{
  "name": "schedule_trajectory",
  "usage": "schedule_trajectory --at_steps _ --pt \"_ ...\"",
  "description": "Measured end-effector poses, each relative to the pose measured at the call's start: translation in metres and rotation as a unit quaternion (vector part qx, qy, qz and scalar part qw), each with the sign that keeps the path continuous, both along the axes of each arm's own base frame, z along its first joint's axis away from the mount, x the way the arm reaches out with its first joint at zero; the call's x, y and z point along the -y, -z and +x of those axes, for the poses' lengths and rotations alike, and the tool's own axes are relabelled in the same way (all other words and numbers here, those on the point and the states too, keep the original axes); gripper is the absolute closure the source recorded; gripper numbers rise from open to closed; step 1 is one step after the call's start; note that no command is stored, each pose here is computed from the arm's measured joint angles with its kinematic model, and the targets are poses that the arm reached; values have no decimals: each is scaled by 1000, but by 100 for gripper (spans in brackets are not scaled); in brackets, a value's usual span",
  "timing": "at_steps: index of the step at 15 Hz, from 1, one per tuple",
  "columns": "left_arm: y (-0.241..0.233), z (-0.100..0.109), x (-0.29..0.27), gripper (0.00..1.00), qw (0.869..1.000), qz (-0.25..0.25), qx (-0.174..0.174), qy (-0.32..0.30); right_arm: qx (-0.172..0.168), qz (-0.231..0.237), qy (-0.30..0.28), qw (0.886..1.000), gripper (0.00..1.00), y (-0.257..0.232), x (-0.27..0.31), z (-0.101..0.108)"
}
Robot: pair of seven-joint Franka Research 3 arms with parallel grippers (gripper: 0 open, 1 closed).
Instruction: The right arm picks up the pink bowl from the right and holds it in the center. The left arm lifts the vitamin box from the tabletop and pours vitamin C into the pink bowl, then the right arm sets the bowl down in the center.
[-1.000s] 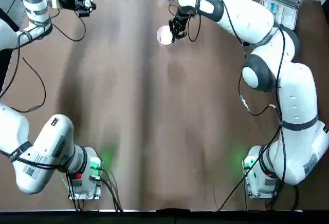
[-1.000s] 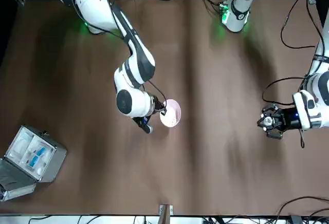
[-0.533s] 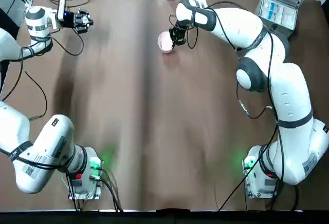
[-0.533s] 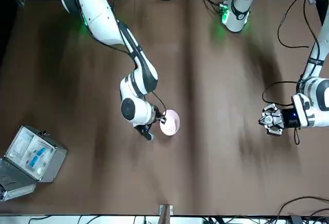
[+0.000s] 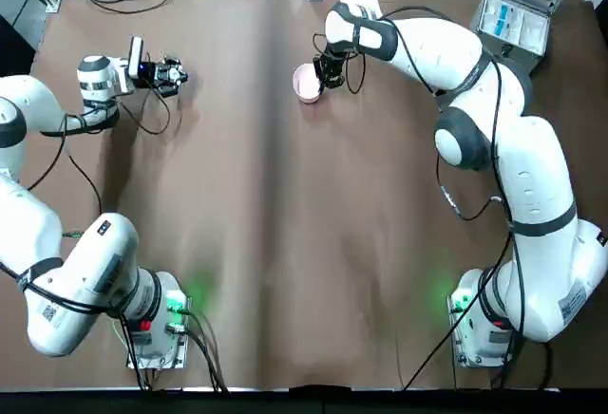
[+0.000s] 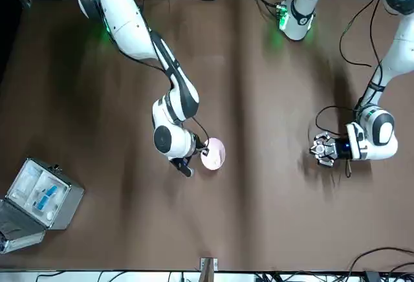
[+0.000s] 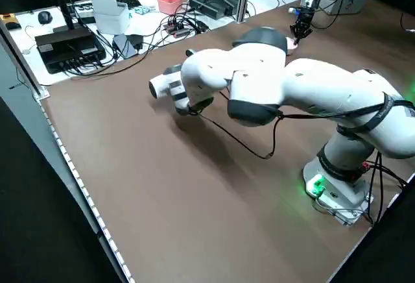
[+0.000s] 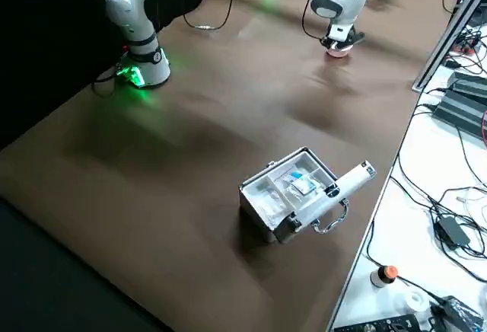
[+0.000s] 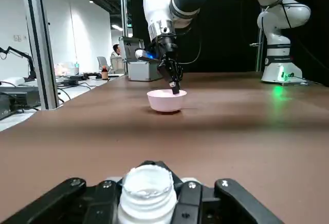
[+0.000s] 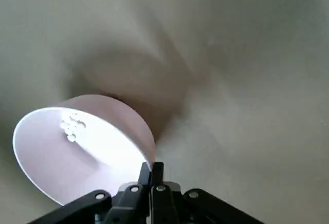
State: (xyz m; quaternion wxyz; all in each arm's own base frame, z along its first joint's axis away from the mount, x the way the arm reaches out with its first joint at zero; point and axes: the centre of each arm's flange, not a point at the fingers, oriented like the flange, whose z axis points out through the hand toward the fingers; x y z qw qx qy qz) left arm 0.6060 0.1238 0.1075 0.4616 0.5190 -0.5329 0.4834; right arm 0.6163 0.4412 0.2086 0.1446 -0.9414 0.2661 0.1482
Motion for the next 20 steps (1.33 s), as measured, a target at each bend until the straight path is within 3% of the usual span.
schedule_trajectory --at_steps 4,9,13,16,20 --pt "19 -8 -13 90 1000 5 -7 -9 -4 -3 0 1000 96 8 0 -1" --pt "35 -14 -17 89 1000 5 -9 -11 -4 -4 1 1000 82 9 4 1" --pt "47 -16 -9 84 1000 0 9 -5 5 0 11 1000 48 1 14 12" --pt "57 -16 -5 81 1000 -3 12 -9 -3 3 6 1000 23 -33 23 20" --pt "62 -16 -3 78 1000 -2 30 -7 -5 -39 -7 999 20 -116 72 35"
